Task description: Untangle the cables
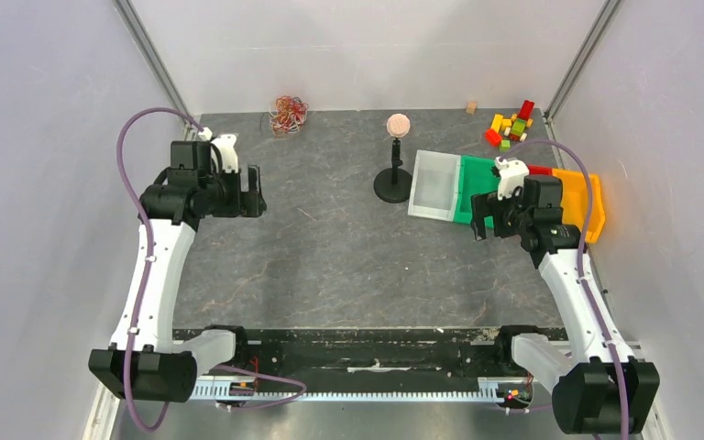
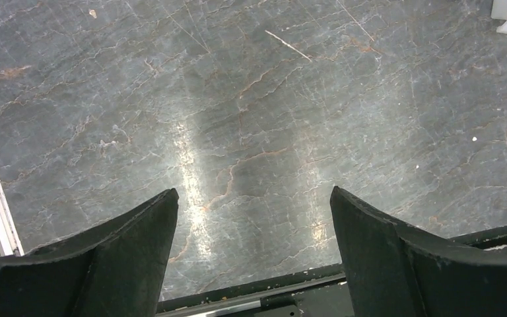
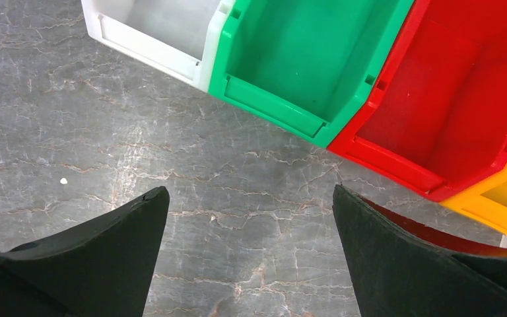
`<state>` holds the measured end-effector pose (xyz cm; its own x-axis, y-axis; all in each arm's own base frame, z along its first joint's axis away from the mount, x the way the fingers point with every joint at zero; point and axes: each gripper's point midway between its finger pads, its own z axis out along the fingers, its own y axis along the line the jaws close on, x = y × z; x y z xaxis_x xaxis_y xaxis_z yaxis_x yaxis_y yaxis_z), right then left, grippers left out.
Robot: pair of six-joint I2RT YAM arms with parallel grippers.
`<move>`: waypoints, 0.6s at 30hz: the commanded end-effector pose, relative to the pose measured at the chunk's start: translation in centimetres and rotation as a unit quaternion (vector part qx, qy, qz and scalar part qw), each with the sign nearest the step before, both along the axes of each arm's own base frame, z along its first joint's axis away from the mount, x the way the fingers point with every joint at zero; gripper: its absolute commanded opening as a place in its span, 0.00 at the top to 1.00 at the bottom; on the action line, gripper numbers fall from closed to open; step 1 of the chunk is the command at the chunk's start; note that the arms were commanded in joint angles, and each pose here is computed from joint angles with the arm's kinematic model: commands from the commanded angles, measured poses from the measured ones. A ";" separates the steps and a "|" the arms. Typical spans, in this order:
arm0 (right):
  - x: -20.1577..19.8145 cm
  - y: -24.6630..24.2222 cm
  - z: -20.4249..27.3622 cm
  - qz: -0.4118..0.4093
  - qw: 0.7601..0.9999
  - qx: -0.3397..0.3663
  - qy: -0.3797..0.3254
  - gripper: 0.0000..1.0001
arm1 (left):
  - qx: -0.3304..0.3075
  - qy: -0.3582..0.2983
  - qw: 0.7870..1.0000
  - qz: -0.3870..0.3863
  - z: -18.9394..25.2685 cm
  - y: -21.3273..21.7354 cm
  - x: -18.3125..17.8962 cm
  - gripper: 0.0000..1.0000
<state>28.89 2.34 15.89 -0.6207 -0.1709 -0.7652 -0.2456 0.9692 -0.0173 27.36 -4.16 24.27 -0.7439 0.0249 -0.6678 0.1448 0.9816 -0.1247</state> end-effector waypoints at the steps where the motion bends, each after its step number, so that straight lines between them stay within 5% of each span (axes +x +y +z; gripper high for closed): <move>1: 0.5 0.3 0.7 0.002 1.000 0.008 -0.014 0.02 | 0.004 -0.028 1.000 -0.002 1.4 0.0 1.9 0.08; 6: 0.6 0.6 0.4 0.007 1.000 0.014 -0.006 0.02 | -0.019 -0.050 0.999 0.006 3.9 -0.8 6.8 0.08; 12: 0.8 0.9 -0.5 0.015 1.000 0.020 0.012 0.02 | -0.121 -0.111 0.986 0.026 6.4 -3.5 15.0 0.08; 18: 1.4 0.9 -1.7 0.018 0.999 0.019 0.040 0.02 | -0.180 -0.112 0.976 0.058 2.5 -4.9 25.3 0.08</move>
<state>29.15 2.96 13.36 -0.6869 -0.1691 -0.7068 -0.2698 0.9624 0.0319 45.66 -7.44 27.02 -0.6374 -0.1869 -0.7475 0.1016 0.9413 -0.3219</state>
